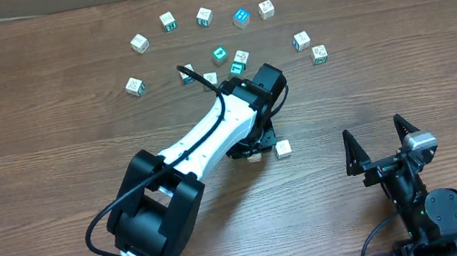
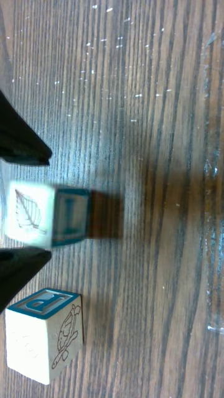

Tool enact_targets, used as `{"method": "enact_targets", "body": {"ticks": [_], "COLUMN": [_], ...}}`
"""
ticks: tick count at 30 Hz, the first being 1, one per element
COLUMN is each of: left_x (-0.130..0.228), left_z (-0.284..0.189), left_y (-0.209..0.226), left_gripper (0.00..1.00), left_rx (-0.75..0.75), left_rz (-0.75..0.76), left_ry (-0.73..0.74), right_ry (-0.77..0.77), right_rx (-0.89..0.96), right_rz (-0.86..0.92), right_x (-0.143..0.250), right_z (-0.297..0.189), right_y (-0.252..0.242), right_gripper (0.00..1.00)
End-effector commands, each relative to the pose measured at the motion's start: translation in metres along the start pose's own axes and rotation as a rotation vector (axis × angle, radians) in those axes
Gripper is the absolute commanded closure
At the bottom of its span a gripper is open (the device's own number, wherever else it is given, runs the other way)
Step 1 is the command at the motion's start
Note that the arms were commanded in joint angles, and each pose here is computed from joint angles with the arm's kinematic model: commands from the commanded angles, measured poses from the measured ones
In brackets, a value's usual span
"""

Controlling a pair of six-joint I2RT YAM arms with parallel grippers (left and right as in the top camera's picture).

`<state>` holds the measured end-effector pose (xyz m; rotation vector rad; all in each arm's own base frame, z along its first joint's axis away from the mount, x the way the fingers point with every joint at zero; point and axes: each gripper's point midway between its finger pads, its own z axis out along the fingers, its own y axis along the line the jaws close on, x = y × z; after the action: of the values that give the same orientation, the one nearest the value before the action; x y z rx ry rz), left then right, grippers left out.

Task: Form a horizontal line
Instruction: 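Lower the '1' block left of the '3' block and open gripper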

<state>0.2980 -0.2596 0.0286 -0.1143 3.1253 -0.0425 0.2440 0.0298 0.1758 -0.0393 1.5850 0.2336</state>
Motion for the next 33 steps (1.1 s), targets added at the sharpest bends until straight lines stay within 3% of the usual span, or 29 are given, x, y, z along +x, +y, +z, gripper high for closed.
{"method": "enact_targets", "body": {"ticks": [1, 3, 5, 33], "left_x": [0.003, 0.003, 0.003, -0.032], "left_z": [0.004, 0.004, 0.004, 0.002], "left_y": [0.004, 0.004, 0.004, 0.016], "left_gripper": [0.52, 0.37, 0.35, 0.29], "left_rx": [-0.024, -0.024, -0.024, -0.033], "left_rz": [-0.001, -0.001, -0.001, -0.051], "left_ry": [-0.002, -0.003, -0.003, -0.110], "right_ry": [-0.003, -0.003, -0.003, -0.003], "right_rx": [-0.011, -0.011, -0.012, -0.011], "right_rz": [0.005, 0.005, 0.005, 0.005], "right_x": [0.002, 0.002, 0.002, 0.002], "right_z": [0.000, 0.000, 0.000, 0.000], "right_y": [0.002, 0.002, 0.002, 0.002], "right_gripper": [0.00, 0.00, 0.00, 0.00]}}
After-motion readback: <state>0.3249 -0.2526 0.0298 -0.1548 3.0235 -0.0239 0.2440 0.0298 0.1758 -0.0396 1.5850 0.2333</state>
